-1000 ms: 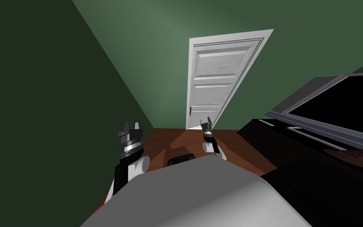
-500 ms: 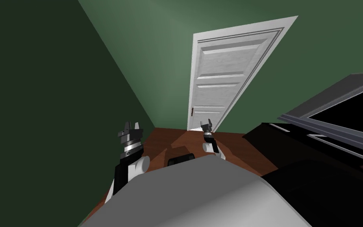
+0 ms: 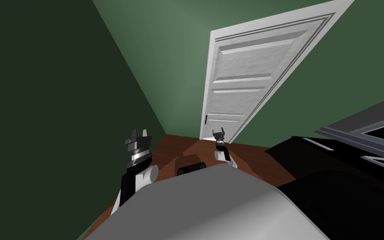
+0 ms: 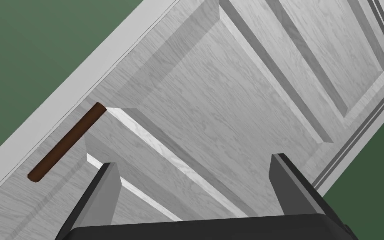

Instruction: Pull the door open

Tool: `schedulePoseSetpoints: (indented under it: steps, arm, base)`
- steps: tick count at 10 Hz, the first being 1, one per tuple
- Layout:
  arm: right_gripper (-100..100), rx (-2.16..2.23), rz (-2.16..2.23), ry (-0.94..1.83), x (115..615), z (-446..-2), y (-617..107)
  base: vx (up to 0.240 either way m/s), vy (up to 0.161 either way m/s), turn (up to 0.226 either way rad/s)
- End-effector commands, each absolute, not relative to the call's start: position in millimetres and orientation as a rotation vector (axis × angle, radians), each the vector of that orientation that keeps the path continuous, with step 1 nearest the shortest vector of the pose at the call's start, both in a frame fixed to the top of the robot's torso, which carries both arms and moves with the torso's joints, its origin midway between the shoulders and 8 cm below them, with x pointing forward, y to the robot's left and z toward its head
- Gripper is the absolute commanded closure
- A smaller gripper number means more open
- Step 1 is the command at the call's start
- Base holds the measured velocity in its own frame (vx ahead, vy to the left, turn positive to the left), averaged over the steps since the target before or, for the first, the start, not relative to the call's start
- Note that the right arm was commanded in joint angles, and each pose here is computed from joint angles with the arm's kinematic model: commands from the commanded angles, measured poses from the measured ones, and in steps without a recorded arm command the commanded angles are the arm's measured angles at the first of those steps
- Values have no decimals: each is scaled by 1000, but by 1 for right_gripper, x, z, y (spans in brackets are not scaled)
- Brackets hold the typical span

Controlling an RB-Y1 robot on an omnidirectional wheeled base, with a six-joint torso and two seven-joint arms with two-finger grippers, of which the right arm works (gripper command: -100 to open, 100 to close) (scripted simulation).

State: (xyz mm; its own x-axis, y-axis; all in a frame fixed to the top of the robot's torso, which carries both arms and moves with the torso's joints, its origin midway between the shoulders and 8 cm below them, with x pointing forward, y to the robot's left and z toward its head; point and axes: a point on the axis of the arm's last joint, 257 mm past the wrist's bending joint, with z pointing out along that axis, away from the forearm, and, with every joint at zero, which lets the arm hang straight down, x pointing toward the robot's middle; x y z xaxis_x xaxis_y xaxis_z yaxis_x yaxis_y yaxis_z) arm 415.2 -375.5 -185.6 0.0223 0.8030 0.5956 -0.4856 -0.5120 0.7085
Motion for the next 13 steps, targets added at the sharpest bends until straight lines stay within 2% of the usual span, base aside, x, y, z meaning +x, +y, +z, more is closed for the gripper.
schedulePoseSetpoints:
  steps: [1,13]
  arm:
    - [-100,1350,1687,329,417,-196,-383]
    - [-100,1605,1787,-42,415,-282,-433]
  base:
    - [49,-29,82]
    - [73,-54,131]
